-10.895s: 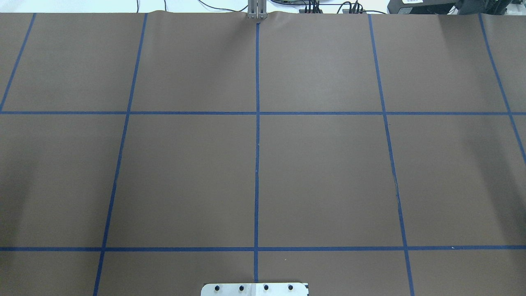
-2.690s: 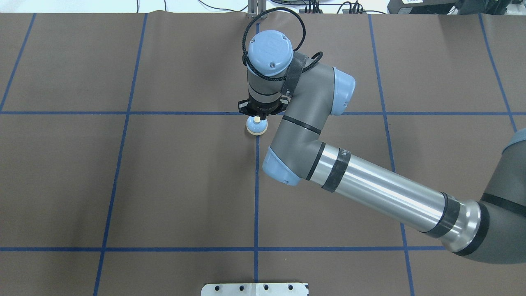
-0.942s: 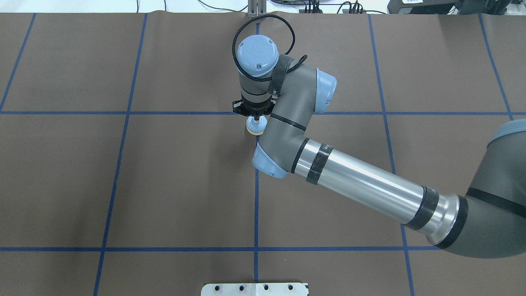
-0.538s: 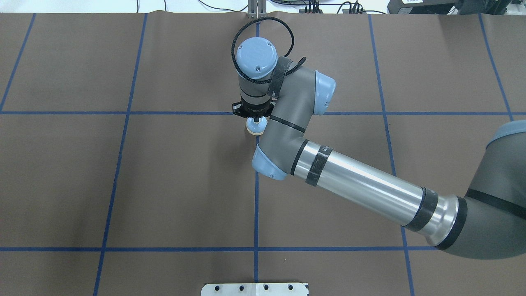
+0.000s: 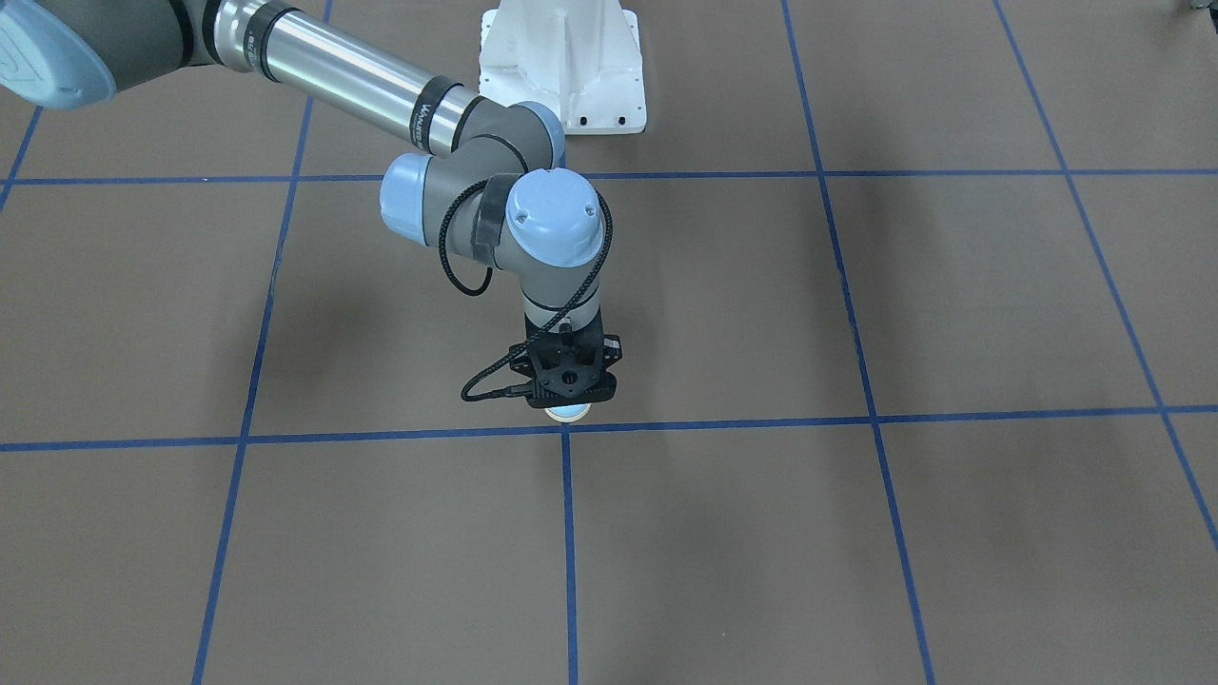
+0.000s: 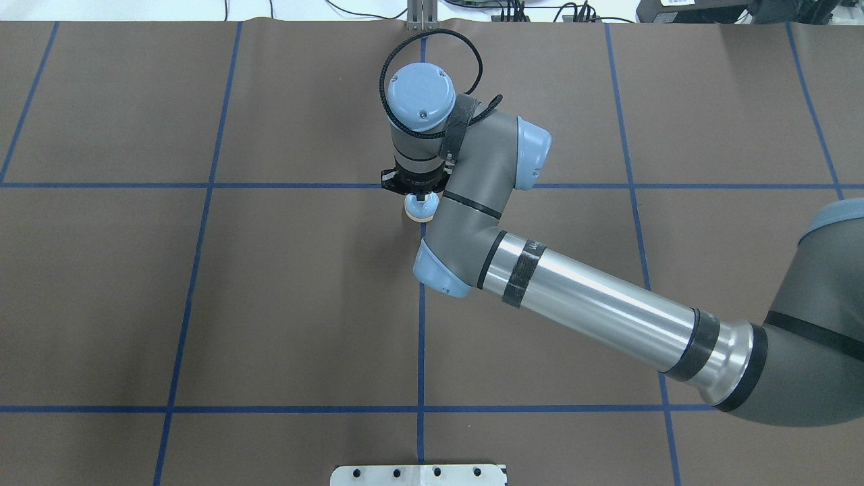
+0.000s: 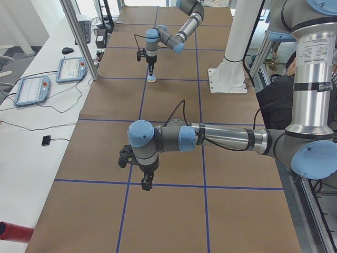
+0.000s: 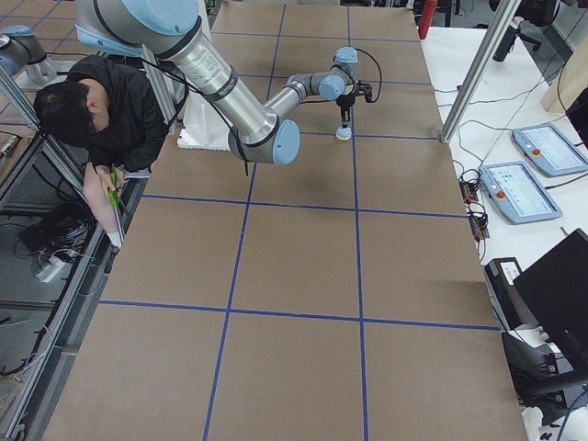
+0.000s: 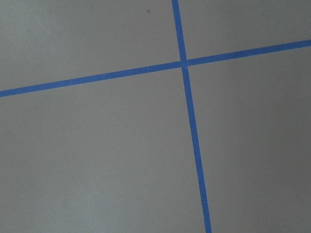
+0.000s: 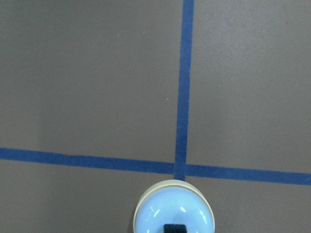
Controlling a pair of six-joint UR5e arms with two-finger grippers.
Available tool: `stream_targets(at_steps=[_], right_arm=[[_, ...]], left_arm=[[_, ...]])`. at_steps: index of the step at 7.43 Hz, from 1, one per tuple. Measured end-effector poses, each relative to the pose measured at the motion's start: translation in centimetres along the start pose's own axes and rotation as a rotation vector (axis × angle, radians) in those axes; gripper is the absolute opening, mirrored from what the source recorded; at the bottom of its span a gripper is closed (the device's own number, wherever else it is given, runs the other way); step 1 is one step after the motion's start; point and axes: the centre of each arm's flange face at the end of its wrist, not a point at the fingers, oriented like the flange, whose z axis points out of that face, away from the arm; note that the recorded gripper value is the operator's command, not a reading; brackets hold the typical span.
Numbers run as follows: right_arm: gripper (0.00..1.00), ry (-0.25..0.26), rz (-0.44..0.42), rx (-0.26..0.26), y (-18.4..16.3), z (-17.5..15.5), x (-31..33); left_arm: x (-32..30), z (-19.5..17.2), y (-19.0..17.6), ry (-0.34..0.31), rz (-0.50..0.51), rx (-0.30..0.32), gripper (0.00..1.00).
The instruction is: Place and press bell with both arms
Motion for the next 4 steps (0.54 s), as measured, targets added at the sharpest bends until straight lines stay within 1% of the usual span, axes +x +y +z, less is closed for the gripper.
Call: stream_targets(at_steps=[1, 2, 3, 4], right_arm=[[0.0, -0.016, 0.001, 0.007, -0.3, -1.1, -0.2], [0.06, -0.035, 0.003, 0.009, -0.6, -2.3, -0.2], [0.98, -0.058, 0.008, 0.004, -1.2, -3.6, 0.1], [0.99, -0.077, 0.015, 0.001, -1.8, -4.8, 0.8]], left_arm=[[0.0, 0.0, 0.0, 0.001, 0.0, 0.0, 1.0], [0.0, 0.0, 0.0, 0.001, 0.0, 0.0, 1.0], [0.0, 0.0, 0.0, 0.002, 0.0, 0.0, 1.0], [0.0, 0.1, 0.0, 0.003, -0.001, 0.0, 1.0]])
